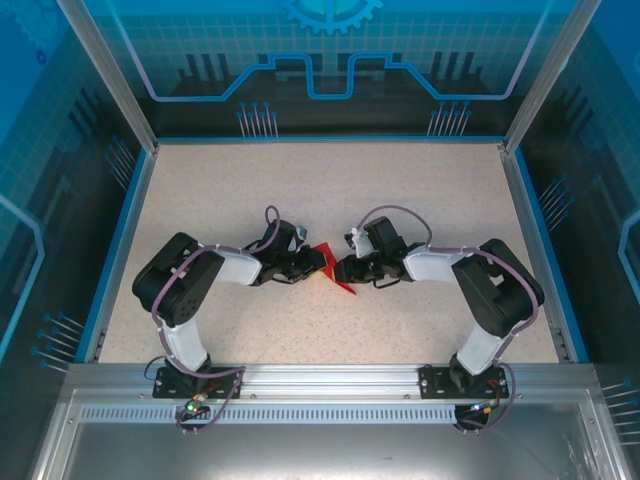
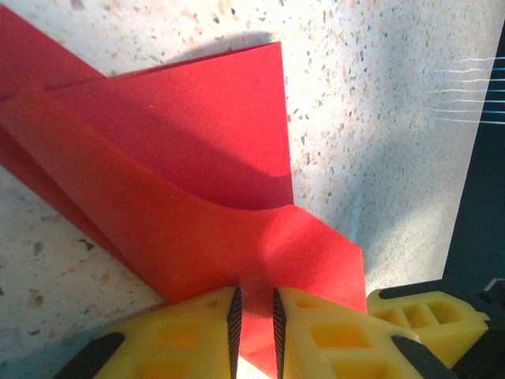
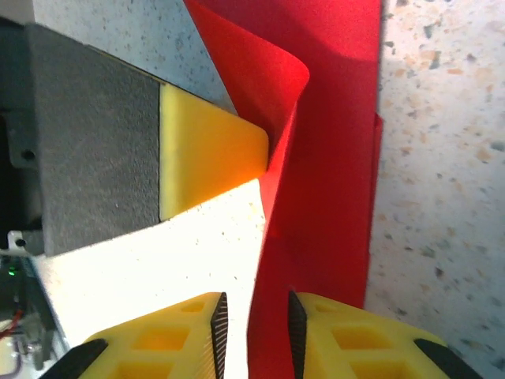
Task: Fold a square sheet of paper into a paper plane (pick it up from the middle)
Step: Fold the wing for the fifth time at the center of the table.
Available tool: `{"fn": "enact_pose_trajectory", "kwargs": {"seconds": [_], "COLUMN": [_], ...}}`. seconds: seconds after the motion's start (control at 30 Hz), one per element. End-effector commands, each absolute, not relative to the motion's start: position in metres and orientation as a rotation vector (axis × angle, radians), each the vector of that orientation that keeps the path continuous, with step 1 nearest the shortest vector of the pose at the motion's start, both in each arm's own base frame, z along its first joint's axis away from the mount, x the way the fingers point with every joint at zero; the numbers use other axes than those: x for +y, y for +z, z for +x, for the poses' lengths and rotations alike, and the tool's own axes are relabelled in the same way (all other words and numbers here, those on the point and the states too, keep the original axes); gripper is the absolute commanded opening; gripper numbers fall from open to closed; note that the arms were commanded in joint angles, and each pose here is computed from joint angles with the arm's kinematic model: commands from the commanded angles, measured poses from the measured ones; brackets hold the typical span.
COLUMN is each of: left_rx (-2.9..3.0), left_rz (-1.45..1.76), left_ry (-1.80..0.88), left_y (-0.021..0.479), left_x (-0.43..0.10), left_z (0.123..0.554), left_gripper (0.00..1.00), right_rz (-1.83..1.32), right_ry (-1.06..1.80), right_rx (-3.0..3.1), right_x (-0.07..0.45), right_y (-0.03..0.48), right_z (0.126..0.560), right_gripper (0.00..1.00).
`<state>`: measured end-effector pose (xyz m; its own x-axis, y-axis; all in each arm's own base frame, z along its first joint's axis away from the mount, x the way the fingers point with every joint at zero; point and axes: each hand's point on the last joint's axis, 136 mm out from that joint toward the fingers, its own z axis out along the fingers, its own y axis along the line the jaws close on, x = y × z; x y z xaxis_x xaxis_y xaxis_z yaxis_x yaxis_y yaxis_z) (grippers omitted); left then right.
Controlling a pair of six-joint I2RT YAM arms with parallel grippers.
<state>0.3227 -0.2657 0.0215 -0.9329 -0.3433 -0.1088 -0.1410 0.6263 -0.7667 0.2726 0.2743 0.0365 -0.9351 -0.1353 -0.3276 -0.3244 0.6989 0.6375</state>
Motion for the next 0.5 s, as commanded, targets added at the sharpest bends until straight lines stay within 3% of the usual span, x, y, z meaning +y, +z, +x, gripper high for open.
{"fn": "enact_pose_trajectory", "kwargs": {"seconds": [0.0, 0.23, 0.47], "left_rx": [2.667, 2.683, 2.689], "left_rz": [-0.428, -0.435, -0.437], "left_ry": [-1.099, -1.080, -1.064], "left_y": [0.002, -0.002, -0.002], "left_x": [-0.258, -0.256, -0.255], "left_z": [0.320, 0.319, 0.320], "left_gripper": [0.21, 0.21, 0.21], "right_rz": [-0.516, -0.633, -0.611], "right_ry": [0.944, 0.826, 0.827], "right_rx": [2.651, 2.667, 2.672], "right_x": [0.266, 0.269, 0.266], "right_y": [0.038, 0.027, 0.022], "right_z": [0.265, 0.260, 0.260], "right_gripper": [0.29, 0.29, 0.18]}}
